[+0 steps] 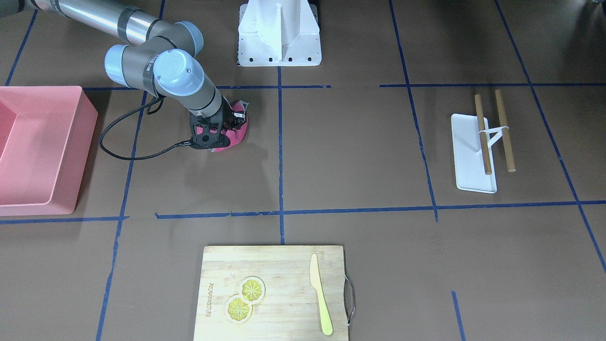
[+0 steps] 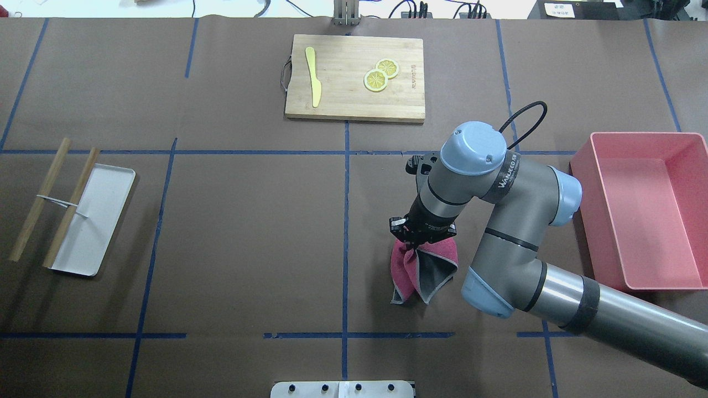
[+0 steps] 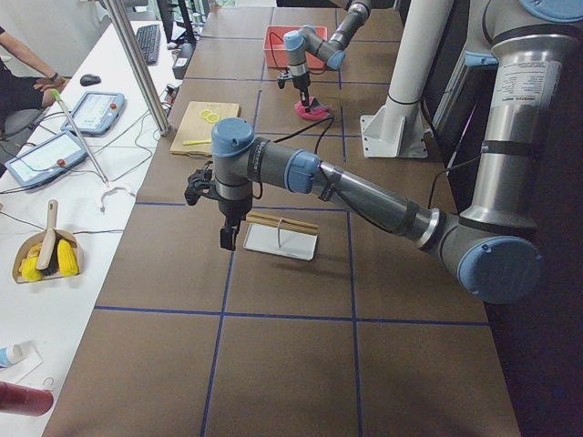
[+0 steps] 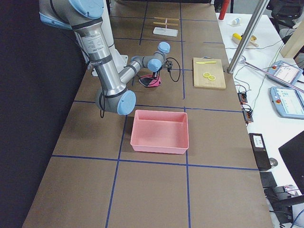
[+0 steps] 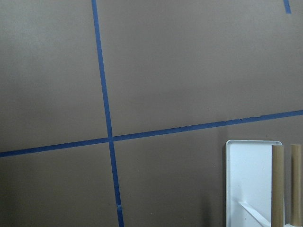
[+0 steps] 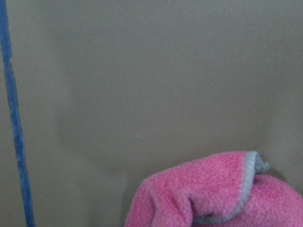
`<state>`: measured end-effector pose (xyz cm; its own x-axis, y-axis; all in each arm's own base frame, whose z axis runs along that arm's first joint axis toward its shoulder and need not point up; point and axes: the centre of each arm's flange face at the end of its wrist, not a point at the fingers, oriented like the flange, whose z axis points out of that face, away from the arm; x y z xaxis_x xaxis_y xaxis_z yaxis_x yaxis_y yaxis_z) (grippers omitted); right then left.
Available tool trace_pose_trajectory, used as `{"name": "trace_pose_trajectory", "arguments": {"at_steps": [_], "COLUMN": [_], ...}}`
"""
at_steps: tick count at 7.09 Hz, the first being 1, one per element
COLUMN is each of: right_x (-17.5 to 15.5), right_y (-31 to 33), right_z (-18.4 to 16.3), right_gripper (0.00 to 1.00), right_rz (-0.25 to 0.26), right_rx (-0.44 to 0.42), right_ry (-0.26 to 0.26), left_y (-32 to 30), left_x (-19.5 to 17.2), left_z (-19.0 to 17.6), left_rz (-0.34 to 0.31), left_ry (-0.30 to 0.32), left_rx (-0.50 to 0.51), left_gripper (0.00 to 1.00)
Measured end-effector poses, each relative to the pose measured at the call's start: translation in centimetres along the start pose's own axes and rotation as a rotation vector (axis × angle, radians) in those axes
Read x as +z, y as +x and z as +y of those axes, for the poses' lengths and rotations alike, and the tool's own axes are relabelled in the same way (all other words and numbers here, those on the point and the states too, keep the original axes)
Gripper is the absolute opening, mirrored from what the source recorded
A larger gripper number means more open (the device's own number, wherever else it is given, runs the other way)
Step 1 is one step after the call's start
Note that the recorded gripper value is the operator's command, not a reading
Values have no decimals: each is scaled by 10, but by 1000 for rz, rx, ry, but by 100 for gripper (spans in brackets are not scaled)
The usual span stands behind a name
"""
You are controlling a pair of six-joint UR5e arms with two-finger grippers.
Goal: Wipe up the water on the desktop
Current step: 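Wipe the cloth across the table surface with the right gripper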
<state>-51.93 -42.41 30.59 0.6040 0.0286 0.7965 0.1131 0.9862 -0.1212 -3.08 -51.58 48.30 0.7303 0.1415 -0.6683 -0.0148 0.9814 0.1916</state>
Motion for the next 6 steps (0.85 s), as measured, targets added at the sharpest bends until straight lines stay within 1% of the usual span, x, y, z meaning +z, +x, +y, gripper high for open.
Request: {"name": "trace_pose_trajectory", "arguments": {"at_steps": [2,4,5,6], "right_x": [-11,-37,-53,-66], "right_y": [29,64,79,85], "right_z": [-44,-102,-124,-135], "right_gripper": [0,0,0,0], "right_rz": [36,63,68,57], "right_rx": [11,9,11,12], "right_ry": [61,120,136,133], "left_y": [1,3,4,4], "left_x": [-2,-6,-7,-7], "left_z": [-1,-1,-1,-1], "left_rz": [2,3,4,4], "left_ry": [4,10,12,12], "left_rx": [3,6,7,7], "left_gripper": [100,100,100,100]}}
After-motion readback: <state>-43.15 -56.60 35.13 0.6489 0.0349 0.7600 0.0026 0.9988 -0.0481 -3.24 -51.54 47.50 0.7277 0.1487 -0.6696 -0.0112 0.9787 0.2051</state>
